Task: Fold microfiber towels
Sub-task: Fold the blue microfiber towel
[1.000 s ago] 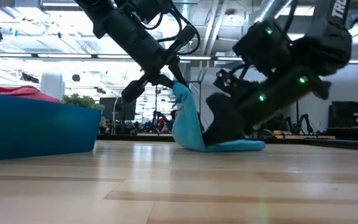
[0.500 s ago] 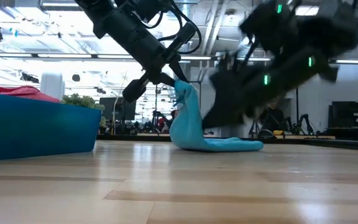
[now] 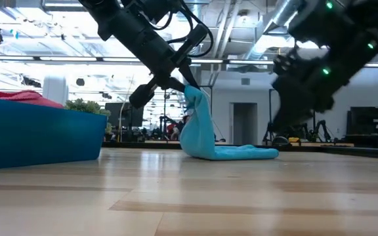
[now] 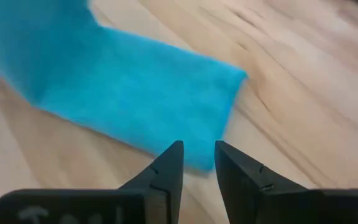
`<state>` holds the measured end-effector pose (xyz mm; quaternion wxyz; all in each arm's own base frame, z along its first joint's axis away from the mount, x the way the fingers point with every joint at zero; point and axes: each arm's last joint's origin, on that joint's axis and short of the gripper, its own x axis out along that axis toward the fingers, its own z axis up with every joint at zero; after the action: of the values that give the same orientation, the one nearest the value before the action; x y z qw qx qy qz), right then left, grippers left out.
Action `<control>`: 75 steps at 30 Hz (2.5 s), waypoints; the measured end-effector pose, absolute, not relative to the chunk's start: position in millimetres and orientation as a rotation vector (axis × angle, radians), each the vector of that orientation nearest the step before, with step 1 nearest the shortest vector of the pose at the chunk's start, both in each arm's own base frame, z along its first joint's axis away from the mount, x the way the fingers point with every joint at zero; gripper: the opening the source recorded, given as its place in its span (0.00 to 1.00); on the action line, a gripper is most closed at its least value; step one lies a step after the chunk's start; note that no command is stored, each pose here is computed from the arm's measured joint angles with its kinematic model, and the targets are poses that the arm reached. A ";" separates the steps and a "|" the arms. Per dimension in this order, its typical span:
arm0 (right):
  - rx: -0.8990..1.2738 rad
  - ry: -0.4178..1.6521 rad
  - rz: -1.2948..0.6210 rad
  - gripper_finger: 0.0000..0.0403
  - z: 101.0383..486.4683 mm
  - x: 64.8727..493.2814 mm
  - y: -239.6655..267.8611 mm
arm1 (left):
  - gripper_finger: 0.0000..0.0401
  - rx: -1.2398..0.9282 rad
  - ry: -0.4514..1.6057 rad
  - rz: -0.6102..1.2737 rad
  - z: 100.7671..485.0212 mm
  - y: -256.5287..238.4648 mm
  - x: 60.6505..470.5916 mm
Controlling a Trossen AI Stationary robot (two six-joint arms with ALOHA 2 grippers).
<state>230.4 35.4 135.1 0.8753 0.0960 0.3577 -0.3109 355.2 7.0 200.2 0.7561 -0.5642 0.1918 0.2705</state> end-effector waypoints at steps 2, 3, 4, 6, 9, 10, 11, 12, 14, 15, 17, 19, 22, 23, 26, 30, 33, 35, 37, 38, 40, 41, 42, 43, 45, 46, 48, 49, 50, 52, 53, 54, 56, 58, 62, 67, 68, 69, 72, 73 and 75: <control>0.226 0.741 -0.667 0.29 127.7 222.5 32.3 | 0.01 -1.222 0.406 0.600 200.4 5.8 355.2; 0.234 0.731 -0.670 0.29 124.5 219.9 30.5 | 0.01 -1.218 0.401 0.608 200.3 5.7 355.1; 0.247 0.715 -0.671 0.29 122.3 219.1 29.0 | 0.01 -1.217 0.397 0.611 200.4 5.8 355.1; 0.266 0.683 -0.670 0.29 118.5 220.9 26.6 | 0.01 -1.227 0.385 0.605 201.3 6.0 355.8; 0.264 0.670 -0.646 0.29 112.6 227.7 23.6 | 0.01 -1.245 0.386 0.609 195.0 5.9 359.4; 0.264 0.668 -0.640 0.29 110.9 229.7 22.5 | 0.01 -1.247 0.405 0.619 191.5 5.4 358.7; 0.266 0.665 -0.639 0.29 108.8 231.7 21.1 | 0.01 -1.252 0.407 0.626 188.7 5.5 359.4; 0.269 0.667 -0.642 0.29 105.9 233.6 19.6 | 0.01 -1.265 0.385 0.611 189.0 5.5 363.5; 0.267 0.691 -0.655 0.29 100.1 233.1 16.8 | 0.01 -1.270 0.382 0.609 189.9 5.3 366.2; 0.273 0.690 -0.657 0.29 98.1 234.5 15.6 | 0.01 -1.268 0.376 0.605 190.6 5.3 370.2; 0.279 0.697 -0.654 0.29 97.1 235.1 14.2 | 0.01 -1.257 0.385 0.605 190.1 5.3 374.9; 0.282 0.687 -0.638 0.29 98.3 237.0 13.8 | 0.01 -1.263 0.370 0.585 193.9 5.2 382.8; 0.254 0.681 -0.620 0.29 99.4 238.4 13.9 | 0.01 -1.252 0.393 0.555 191.3 4.6 396.0; 0.249 0.676 -0.615 0.29 99.9 238.9 14.0 | 0.01 -1.243 0.423 0.566 186.2 4.6 398.6; 0.248 0.683 -0.612 0.29 99.4 238.4 14.1 | 0.01 -1.239 0.448 0.561 180.9 4.3 411.2; 0.250 0.696 -0.593 0.29 98.6 237.4 16.3 | 0.01 -1.240 0.408 0.569 179.5 7.2 422.4; 0.249 0.696 -0.580 0.29 100.0 237.0 18.7 | 0.01 -1.246 0.404 0.571 179.6 11.7 426.3; 0.241 0.714 -0.581 0.29 98.8 235.6 19.0 | 0.01 -1.250 0.401 0.568 181.1 14.1 427.3; 0.242 0.712 -0.581 0.29 98.8 235.7 18.9 | 0.01 -1.244 0.387 0.580 182.0 15.2 427.9; 0.243 0.710 -0.580 0.29 98.9 235.8 19.0 | 0.01 -1.235 0.374 0.599 181.8 15.8 427.6; 0.244 0.709 -0.579 0.29 99.0 235.8 19.6 | 0.01 -1.219 0.343 0.634 182.2 16.9 427.5; 0.250 0.708 -0.579 0.29 99.0 235.8 20.1 | 0.01 -1.217 0.335 0.639 182.4 17.1 427.6; 0.257 0.707 -0.581 0.29 98.8 235.6 20.8 | 0.01 -1.216 0.332 0.638 182.7 17.2 427.7; 0.262 0.706 -0.581 0.29 98.8 235.5 21.2 | 0.01 -1.211 0.332 0.637 182.7 17.2 427.8; 0.268 0.704 -0.571 0.29 101.1 235.0 21.9 | 0.01 -1.191 0.339 0.639 182.3 17.1 427.4; 0.274 0.695 -0.563 0.29 104.1 234.8 22.4 | 0.01 -1.185 0.342 0.641 182.1 17.2 427.3; 0.283 0.674 -0.555 0.29 110.9 234.1 23.0 | 0.01 -1.172 0.344 0.639 182.2 17.2 427.3; 0.284 0.671 -0.553 0.29 114.3 232.5 23.1 | 0.01 -1.172 0.344 0.639 182.2 17.2 427.3; 0.288 0.659 -0.549 0.29 118.9 231.3 23.4 | 0.01 -1.172 0.345 0.641 182.1 17.3 427.2; 0.292 0.626 -0.550 0.29 129.1 228.5 23.1 | 0.02 -1.170 0.344 0.642 182.0 17.3 427.2; 0.294 0.613 -0.547 0.29 134.0 226.9 22.8 | 0.03 -1.169 0.343 0.643 180.3 17.4 427.9; 0.295 0.599 -0.542 0.29 138.9 225.4 22.5 | 0.05 -1.170 0.341 0.641 178.9 17.4 428.7; 0.296 0.562 -0.527 0.29 148.5 223.4 22.1 | 0.09 -1.168 0.360 0.647 175.1 17.2 428.5; 0.294 0.530 -0.514 0.29 156.3 221.7 21.8 | 0.15 -1.174 0.343 0.634 169.7 17.3 432.9; 0.294 0.506 -0.506 0.29 163.3 219.2 21.4 | 0.24 -1.205 0.342 0.561 158.5 15.8 441.6; 0.290 0.521 -0.505 0.29 162.1 217.9 21.2 | 0.35 -1.224 0.327 0.549 156.6 18.8 448.0; 0.297 0.514 -0.503 0.29 162.5 218.7 21.6 | 0.37 -1.221 0.324 0.554 156.3 20.8 448.0; 0.303 0.513 -0.503 0.29 162.8 218.6 22.4 | 0.39 -1.219 0.319 0.563 156.2 23.2 447.8; 0.312 0.496 -0.491 0.29 166.8 216.7 24.1 | 0.47 -1.236 0.297 0.589 156.3 32.0 447.3; 0.316 0.489 -0.488 0.29 168.5 216.1 24.4 | 0.49 -1.249 0.291 0.598 156.2 35.7 447.0; 0.319 0.481 -0.480 0.29 171.6 214.0 25.3 | 0.53 -1.274 0.288 0.601 156.1 42.1 446.5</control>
<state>214.0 25.3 171.6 0.9304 0.1556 0.2348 -0.2346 446.5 42.1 156.1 0.7526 -0.5835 0.1317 0.2752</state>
